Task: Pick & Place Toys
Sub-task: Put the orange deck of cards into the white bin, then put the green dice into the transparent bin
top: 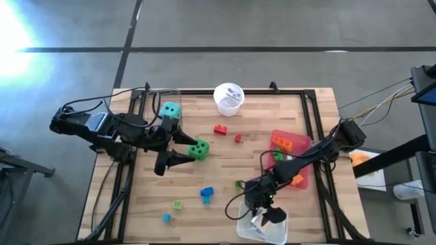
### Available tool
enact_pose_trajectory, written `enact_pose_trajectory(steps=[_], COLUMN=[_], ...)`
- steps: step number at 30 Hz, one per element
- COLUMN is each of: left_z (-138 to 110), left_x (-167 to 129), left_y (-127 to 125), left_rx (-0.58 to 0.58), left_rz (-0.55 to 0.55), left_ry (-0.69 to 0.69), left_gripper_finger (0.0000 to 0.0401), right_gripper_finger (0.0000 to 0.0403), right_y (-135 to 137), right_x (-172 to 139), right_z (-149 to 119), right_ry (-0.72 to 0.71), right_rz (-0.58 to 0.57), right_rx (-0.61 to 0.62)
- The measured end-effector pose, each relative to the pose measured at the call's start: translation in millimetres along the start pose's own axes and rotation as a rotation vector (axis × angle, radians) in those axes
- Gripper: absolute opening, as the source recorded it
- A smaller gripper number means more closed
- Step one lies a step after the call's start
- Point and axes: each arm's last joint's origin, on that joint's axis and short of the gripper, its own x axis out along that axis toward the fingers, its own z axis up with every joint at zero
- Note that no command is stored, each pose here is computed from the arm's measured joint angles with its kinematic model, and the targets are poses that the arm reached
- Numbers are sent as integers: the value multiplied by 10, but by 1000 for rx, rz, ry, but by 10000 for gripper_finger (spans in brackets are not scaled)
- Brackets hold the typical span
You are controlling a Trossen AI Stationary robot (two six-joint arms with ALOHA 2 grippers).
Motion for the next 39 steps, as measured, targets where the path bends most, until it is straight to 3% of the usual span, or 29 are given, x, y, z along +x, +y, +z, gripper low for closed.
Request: enact_pose_trajectory(steps=[17,24,31,39], left_z=[0,-12,-123,-231], left_x=[0,0,-15,-20], left_y=[1,7,104,219], left_rx=[0,-34,-108,-225], left_rz=[0,8,174,344], left_ry=[0,12,83,143], left_gripper_finger=[319,319,319,319], right_gripper_finger=[258,258,258,258], right_y=[-71,21,239,333], right_x=[90,-21,-281,-592], right_z=[2,29,111,122], right_ry=[16,25,27,0], right_rz=[-5,-9,-23,-227], right_rx=[0,99,138,164])
